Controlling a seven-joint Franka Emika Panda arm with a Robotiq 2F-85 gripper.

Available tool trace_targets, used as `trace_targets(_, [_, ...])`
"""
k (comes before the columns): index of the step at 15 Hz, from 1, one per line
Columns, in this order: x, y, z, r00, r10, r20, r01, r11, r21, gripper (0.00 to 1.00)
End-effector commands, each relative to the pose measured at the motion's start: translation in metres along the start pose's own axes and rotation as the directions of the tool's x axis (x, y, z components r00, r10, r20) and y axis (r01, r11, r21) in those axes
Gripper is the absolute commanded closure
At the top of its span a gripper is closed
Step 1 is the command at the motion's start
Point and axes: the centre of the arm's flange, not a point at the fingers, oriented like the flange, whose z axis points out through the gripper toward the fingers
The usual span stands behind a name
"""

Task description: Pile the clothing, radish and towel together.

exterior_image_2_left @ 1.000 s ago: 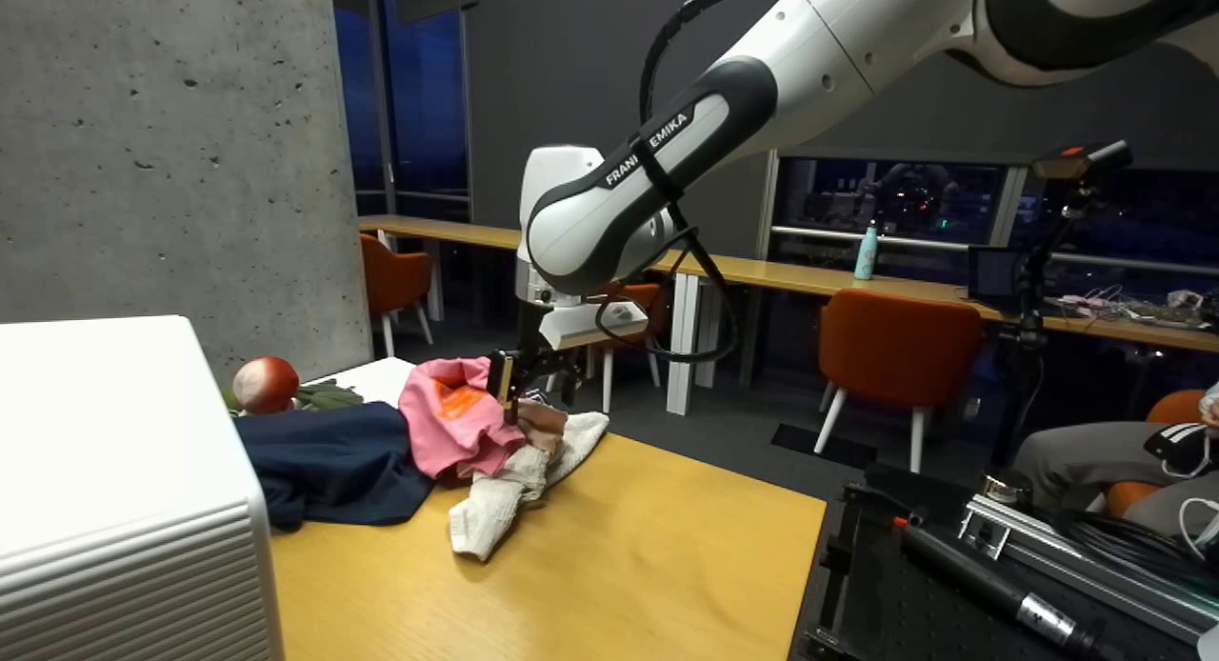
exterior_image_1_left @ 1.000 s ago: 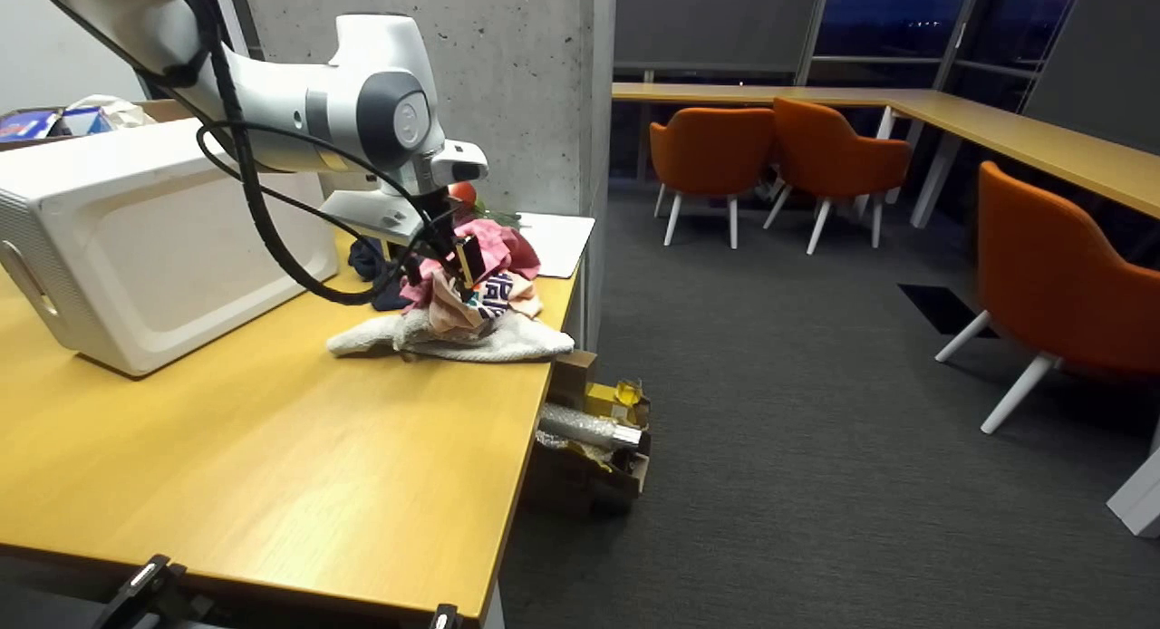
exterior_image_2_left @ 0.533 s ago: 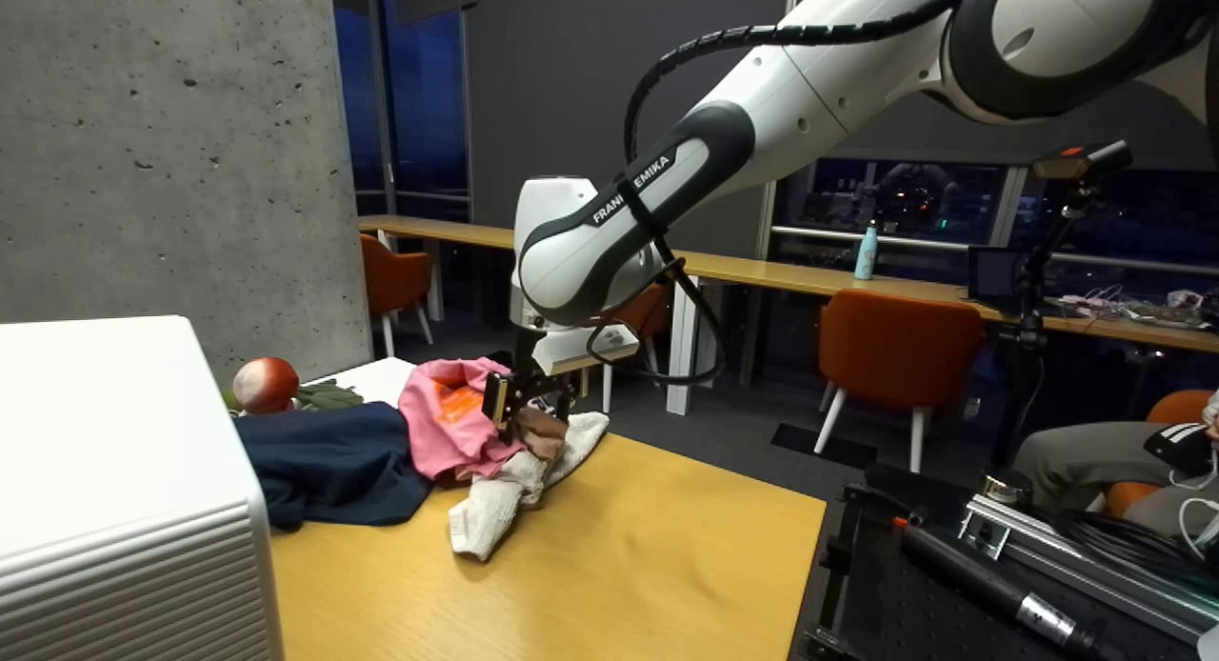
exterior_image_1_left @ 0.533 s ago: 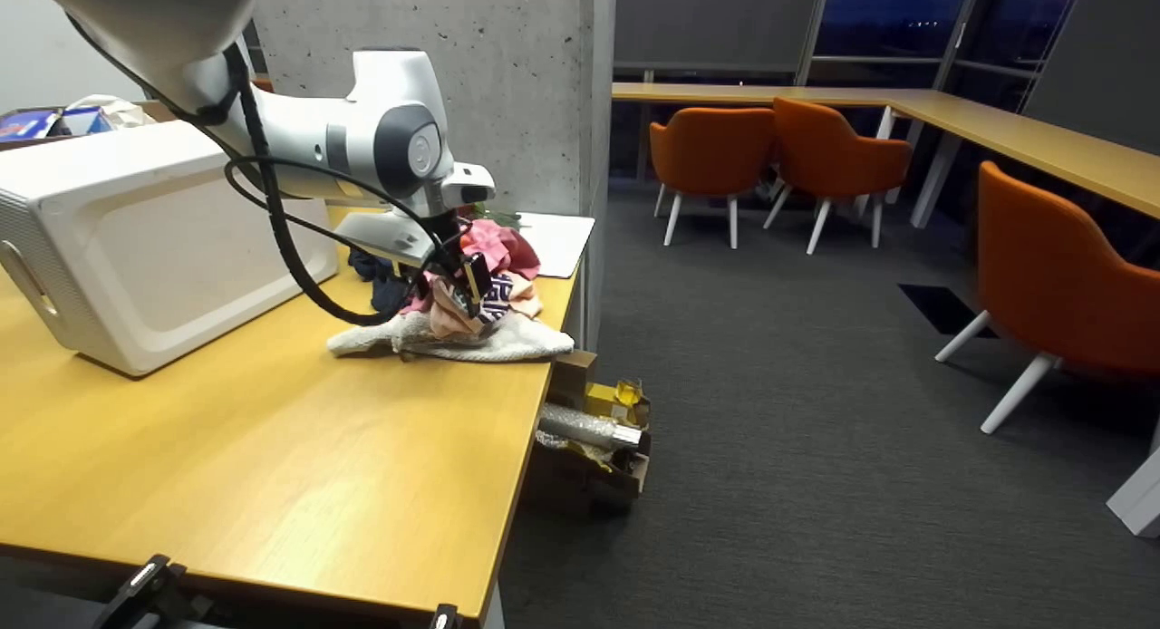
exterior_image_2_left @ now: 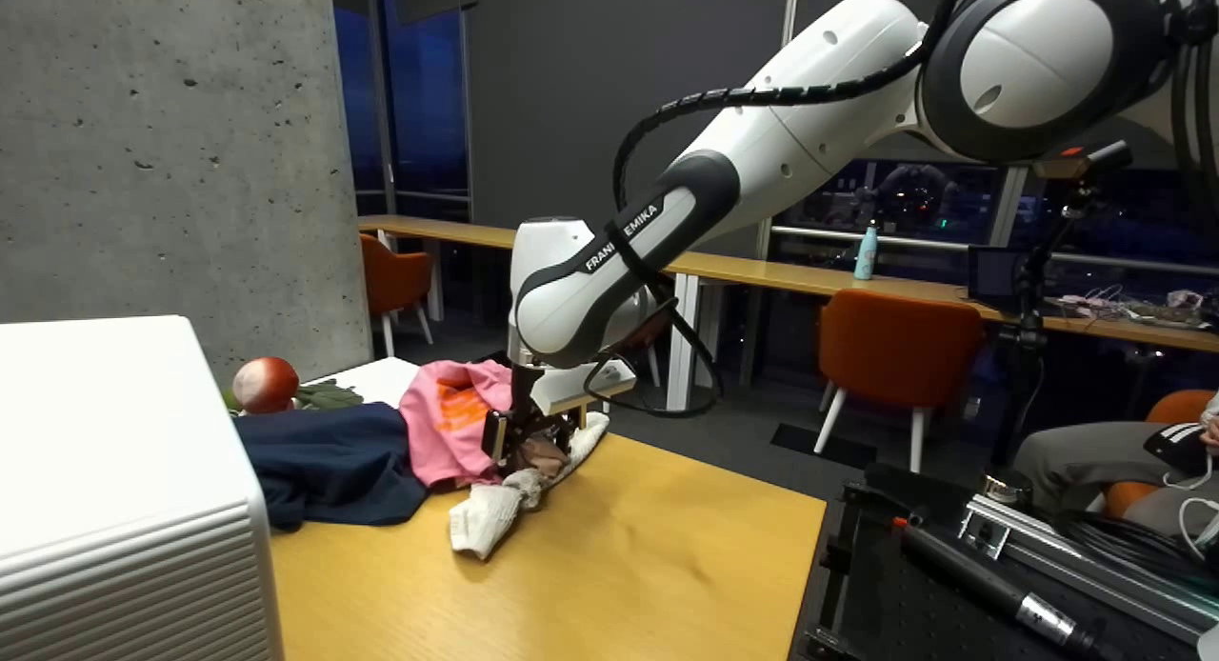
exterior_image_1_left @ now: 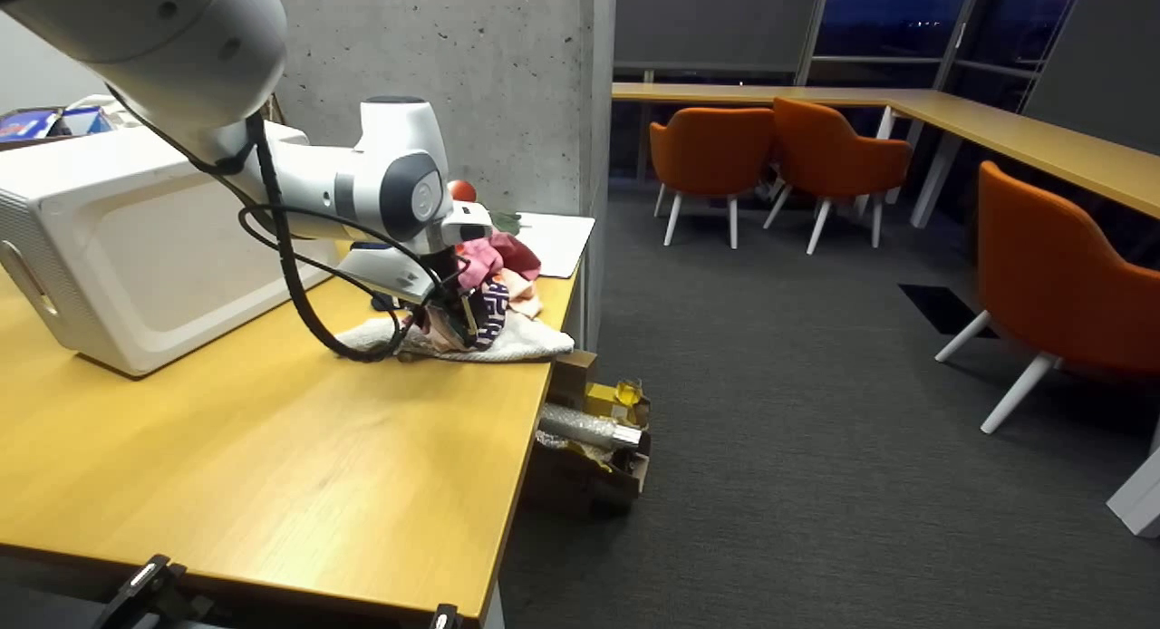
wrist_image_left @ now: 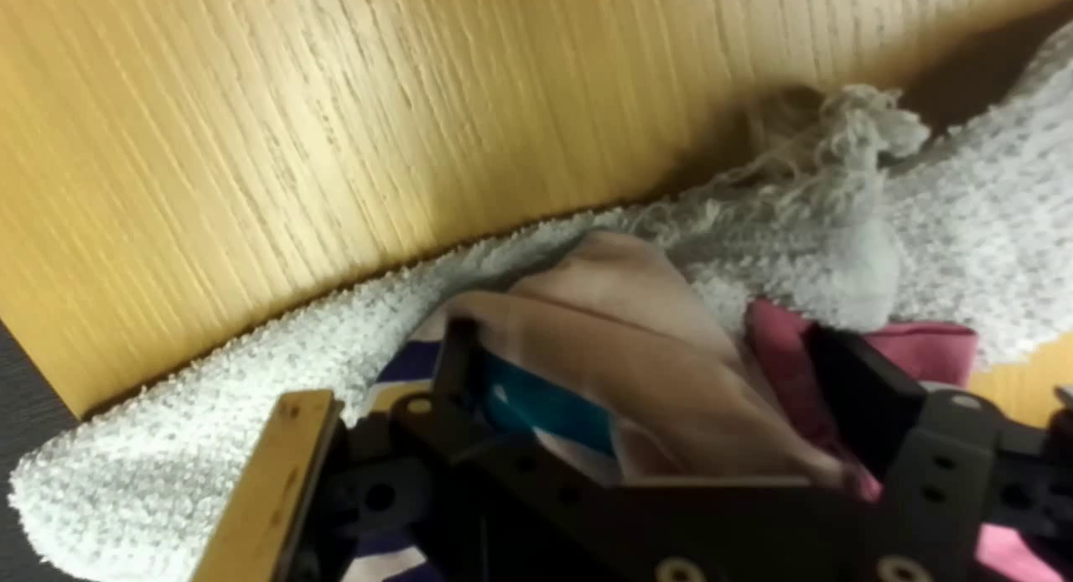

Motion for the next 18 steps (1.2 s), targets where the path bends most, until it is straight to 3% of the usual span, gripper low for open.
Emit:
trace_targets(1, [0.006, 0.0, 0.015, 1.0, 0.021, 0.0, -0.021, 0.999, 0.034, 0.0])
trace_targets(16, [0.008, -0.009, 0.044, 0.999, 0.023, 0.048, -0.025, 0.998, 0.059, 0.0])
trace_targets(17, [0.008, -0.009, 0.045, 0.999, 0.021, 0.049, -0.024, 0.998, 0.06, 0.25])
trace_targets(18, [0.008, -0.01, 0.046, 0.999, 0.02, 0.05, -0.023, 0.998, 0.06, 0.26])
